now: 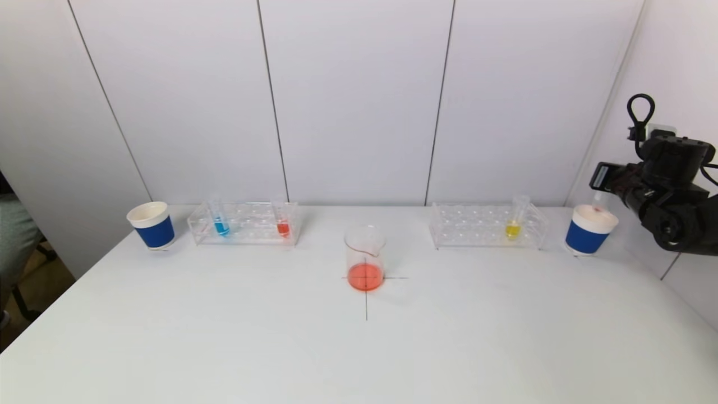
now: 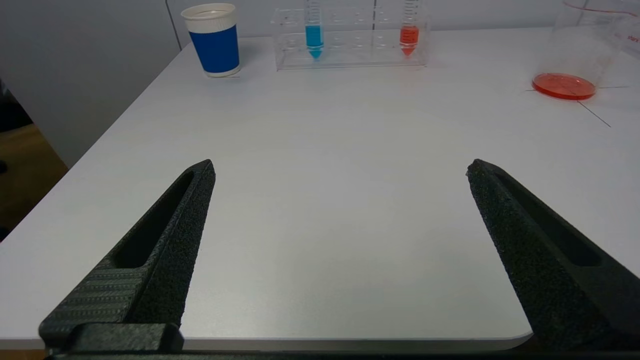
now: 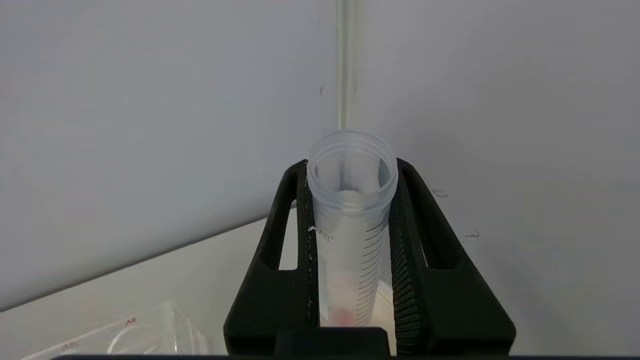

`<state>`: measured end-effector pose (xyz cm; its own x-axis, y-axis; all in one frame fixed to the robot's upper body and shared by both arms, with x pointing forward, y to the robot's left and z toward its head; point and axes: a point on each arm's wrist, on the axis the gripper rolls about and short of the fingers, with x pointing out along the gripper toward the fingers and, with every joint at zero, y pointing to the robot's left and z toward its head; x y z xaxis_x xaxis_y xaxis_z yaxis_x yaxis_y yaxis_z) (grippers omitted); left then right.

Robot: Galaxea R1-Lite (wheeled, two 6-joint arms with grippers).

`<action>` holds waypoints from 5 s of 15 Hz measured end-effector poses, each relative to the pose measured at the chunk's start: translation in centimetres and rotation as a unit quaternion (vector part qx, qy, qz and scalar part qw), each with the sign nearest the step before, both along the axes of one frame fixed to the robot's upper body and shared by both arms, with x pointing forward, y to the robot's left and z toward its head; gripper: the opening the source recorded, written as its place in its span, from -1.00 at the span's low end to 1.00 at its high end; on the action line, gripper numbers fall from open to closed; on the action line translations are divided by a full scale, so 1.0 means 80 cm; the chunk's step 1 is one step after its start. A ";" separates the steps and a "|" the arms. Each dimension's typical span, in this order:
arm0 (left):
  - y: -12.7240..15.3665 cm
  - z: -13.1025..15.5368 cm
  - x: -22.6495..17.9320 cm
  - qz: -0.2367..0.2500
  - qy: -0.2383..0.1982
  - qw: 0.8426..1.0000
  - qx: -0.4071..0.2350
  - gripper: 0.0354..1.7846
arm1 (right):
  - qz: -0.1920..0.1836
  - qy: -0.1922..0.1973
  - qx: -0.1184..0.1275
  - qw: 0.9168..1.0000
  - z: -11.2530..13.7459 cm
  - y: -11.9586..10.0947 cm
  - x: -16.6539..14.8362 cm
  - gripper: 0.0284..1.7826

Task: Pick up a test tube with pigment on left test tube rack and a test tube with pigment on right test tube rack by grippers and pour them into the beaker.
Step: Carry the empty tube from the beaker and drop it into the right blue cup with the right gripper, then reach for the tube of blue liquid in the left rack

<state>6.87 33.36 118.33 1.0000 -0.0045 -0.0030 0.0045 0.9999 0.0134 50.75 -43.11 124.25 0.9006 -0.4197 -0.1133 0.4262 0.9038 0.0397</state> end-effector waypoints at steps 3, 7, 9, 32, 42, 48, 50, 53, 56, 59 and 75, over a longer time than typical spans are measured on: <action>0.000 0.000 0.000 0.000 0.000 1.000 0.000 0.98 | -0.001 0.009 0.002 1.000 -0.015 0.000 -0.003 -0.50; 0.000 0.000 0.000 0.000 0.000 1.000 0.000 0.98 | 0.000 0.019 0.004 1.000 -0.031 0.001 -0.007 -0.50; 0.000 0.000 0.000 0.000 0.000 1.000 0.000 0.98 | 0.000 0.026 0.006 1.000 -0.036 0.002 -0.009 -0.50; 0.000 0.000 0.000 0.000 0.000 1.000 0.000 0.98 | -0.002 0.034 0.026 0.999 -0.049 0.003 -0.010 -0.42; 0.000 0.000 0.000 0.000 0.000 1.000 0.000 0.98 | -0.003 0.033 0.025 0.999 -0.047 0.003 -0.011 0.91; 0.000 0.000 0.000 0.000 0.000 1.000 0.000 0.98 | 0.000 0.022 0.023 0.999 -0.033 0.006 -0.018 0.99; 0.000 0.000 0.000 0.000 0.000 1.000 0.000 0.98 | 0.010 0.009 0.027 1.000 -0.018 0.017 -0.024 0.99; 0.000 0.000 0.000 0.000 0.000 1.000 0.000 0.98 | 0.048 -0.004 0.033 0.998 0.006 0.049 -0.047 0.99; 0.000 0.000 0.000 0.000 0.000 1.000 0.000 0.98 | 0.093 -0.005 0.037 0.995 0.023 0.084 -0.081 0.99; 0.000 0.000 0.000 0.000 0.000 1.000 0.000 0.98 | 0.128 -0.021 0.042 0.991 0.035 0.111 -0.124 0.99; 0.000 0.000 0.000 0.000 0.000 1.000 0.000 0.98 | 0.095 -0.129 0.004 0.987 0.092 0.113 -0.339 0.99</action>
<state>6.87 33.35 118.33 1.0000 -0.0049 -0.0030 0.0049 0.9999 0.0134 23.63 -34.06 131.61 0.9623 -0.2403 0.1275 0.2236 0.9657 0.1322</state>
